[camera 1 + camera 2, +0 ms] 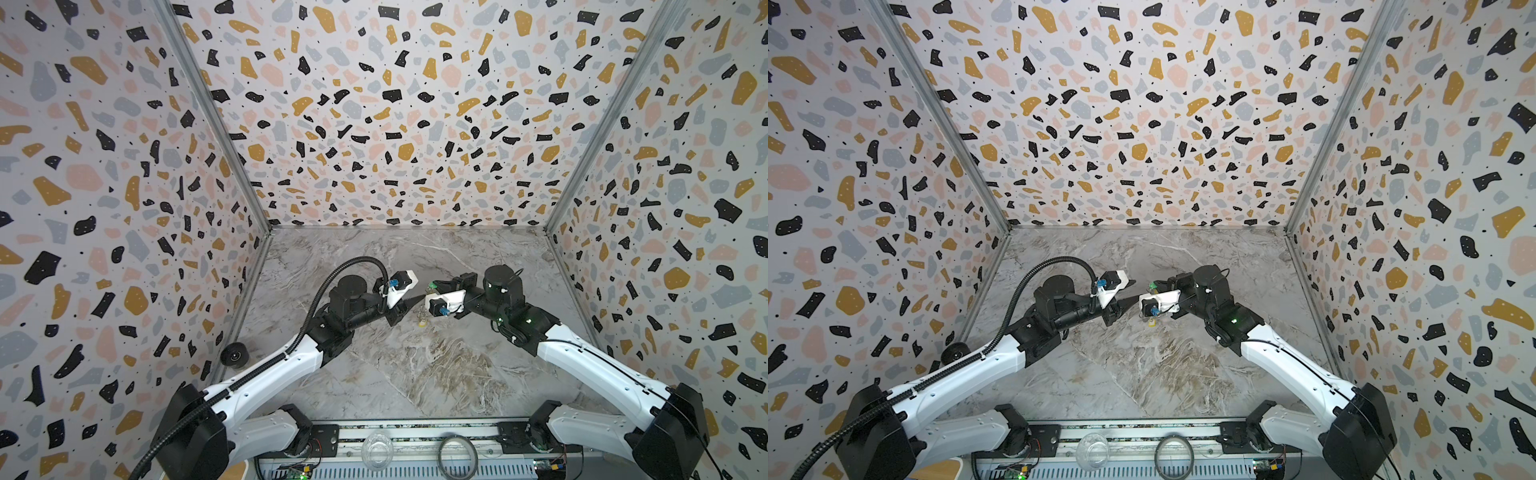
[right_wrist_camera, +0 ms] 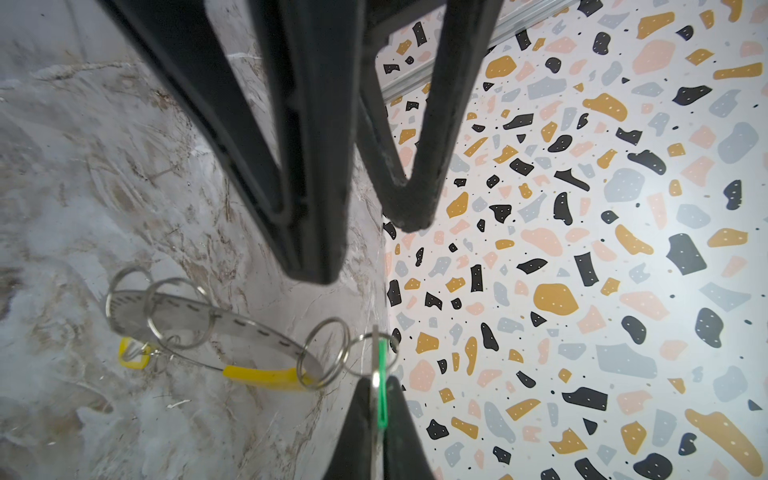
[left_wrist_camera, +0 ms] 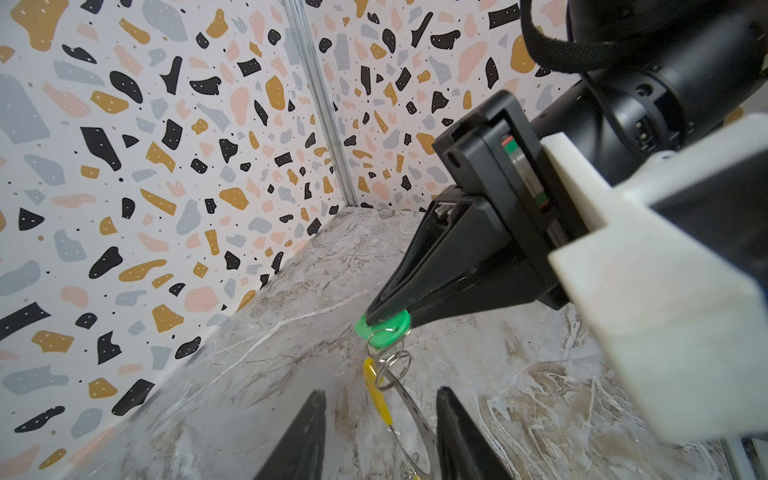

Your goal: Remove the keys from the keyring

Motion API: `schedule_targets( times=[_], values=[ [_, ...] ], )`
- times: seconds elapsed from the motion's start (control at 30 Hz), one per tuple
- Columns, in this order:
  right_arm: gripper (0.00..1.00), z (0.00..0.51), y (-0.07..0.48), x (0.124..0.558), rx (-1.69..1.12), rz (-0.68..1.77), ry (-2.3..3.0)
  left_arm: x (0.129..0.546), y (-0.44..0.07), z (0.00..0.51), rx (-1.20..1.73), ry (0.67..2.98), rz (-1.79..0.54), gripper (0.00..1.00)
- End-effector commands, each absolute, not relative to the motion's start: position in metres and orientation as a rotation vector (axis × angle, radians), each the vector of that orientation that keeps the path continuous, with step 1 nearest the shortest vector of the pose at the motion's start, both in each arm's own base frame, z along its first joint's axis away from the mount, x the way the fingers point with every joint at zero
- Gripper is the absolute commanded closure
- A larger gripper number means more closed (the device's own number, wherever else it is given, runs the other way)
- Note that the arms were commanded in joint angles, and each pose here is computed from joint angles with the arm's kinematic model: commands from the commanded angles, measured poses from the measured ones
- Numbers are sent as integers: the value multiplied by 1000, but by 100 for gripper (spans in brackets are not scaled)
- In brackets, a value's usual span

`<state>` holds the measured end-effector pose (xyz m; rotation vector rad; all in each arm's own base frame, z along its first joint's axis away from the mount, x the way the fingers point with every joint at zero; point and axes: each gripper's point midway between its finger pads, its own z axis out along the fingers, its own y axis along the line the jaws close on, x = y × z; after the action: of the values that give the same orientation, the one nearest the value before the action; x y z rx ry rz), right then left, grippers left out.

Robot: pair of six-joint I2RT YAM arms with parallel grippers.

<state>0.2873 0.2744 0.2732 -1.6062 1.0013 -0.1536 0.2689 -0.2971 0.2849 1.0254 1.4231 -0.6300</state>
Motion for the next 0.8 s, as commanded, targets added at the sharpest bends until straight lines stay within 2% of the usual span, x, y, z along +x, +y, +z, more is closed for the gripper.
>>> schedule_targets(
  times=[0.0, 0.4, 0.77],
  values=[
    [100, 300, 278, 287, -1554, -116, 1001, 282, -292, 307, 908, 1422, -612, 55],
    [100, 285, 273, 301, -1567, -67, 1255, 269, -291, 314, 785, 1394, -483, 52],
    [100, 277, 269, 307, -1565, -58, 1384, 240, -308, 296, 805, 1321, -632, 49]
  ],
)
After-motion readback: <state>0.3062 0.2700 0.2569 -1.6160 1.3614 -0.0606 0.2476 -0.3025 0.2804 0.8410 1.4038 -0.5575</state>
